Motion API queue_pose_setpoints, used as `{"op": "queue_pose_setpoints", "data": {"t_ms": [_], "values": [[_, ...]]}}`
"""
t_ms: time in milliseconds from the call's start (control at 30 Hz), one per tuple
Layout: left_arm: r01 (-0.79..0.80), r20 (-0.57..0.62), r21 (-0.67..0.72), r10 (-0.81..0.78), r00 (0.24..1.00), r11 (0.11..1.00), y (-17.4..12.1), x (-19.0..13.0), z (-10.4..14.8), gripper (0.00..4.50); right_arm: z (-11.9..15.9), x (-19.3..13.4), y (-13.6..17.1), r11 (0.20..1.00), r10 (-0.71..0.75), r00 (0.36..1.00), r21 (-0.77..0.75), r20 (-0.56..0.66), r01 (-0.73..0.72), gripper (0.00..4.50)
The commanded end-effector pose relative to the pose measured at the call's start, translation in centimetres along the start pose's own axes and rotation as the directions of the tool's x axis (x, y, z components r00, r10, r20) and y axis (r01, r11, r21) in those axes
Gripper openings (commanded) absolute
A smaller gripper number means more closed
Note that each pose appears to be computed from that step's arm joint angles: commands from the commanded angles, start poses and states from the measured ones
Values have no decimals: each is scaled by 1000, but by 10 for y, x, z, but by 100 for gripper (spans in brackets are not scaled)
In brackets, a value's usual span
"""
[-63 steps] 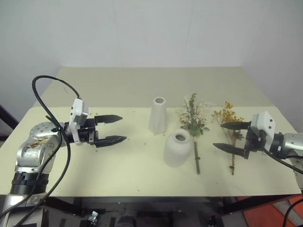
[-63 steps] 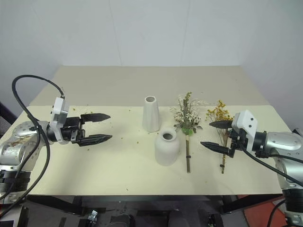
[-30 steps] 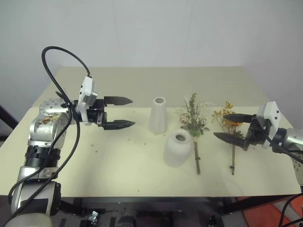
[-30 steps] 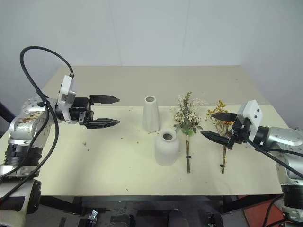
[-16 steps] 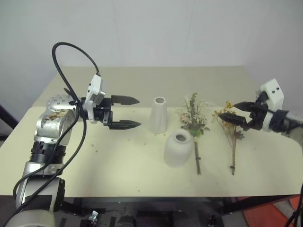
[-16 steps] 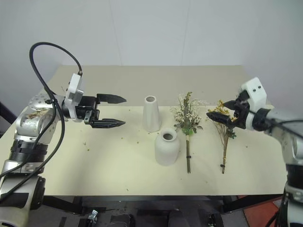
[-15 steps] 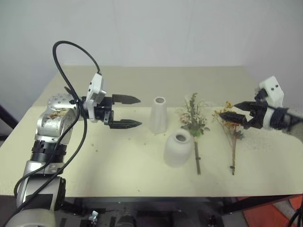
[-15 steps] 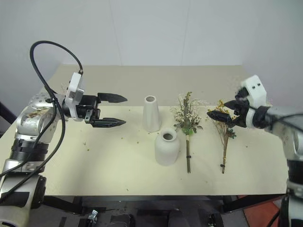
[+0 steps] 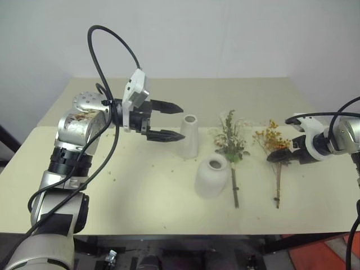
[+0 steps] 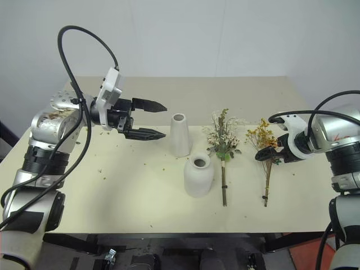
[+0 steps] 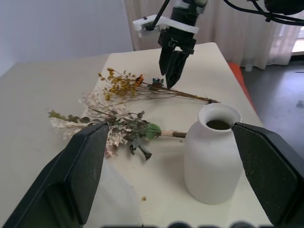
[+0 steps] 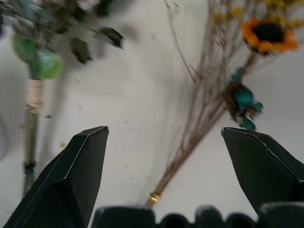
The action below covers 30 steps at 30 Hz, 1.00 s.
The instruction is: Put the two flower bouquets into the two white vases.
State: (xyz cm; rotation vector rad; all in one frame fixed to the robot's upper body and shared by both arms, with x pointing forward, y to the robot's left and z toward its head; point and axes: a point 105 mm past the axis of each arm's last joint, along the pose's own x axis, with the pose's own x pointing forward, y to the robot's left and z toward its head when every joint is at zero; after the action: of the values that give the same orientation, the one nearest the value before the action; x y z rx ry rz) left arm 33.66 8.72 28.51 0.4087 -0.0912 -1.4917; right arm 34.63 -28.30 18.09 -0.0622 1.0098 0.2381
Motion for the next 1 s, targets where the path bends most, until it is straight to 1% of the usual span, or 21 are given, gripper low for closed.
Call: {"op": "queue_pose_setpoints", "data": {"t_ms": [33,233,400,467,533,700,733,833,867,900,1000], "values": [[9,-4,47,-8,1000,999,3,0,11,450,0,3,-4,1000,-7,1000,-17,-28,6,448],[8,-8,60,-8,1000,998,4,-1,12,450,-3,23,-7,1000,-14,996,-11,-90,13,448],[-11,-9,59,12,1000,998,4,-4,10,450,2,37,-14,999,-45,995,-25,-86,43,448],[-20,-13,58,21,1000,998,3,-7,9,450,6,40,-14,998,-45,996,-40,-76,42,410],[-26,-13,57,27,1000,998,3,-9,9,450,9,41,-14,998,-47,996,-55,-76,42,354],[-41,-16,56,42,999,998,3,-12,10,450,15,41,-11,996,-36,997,-79,-69,30,168],[-43,-16,56,44,999,998,3,-13,10,450,16,40,-10,996,-34,997,-80,-67,29,136],[-52,-18,55,53,998,997,4,-14,9,450,23,37,-11,997,-41,999,-63,-28,40,23],[-58,-20,52,59,998,997,4,-16,8,450,26,35,-13,998,-55,999,-43,1,55,4],[-62,-22,49,63,998,997,4,-16,7,450,29,33,-14,997,-64,998,-29,19,65,4],[-97,-32,46,99,995,994,6,-23,4,450,47,19,-25,990,-138,978,37,155,134,4]]}}
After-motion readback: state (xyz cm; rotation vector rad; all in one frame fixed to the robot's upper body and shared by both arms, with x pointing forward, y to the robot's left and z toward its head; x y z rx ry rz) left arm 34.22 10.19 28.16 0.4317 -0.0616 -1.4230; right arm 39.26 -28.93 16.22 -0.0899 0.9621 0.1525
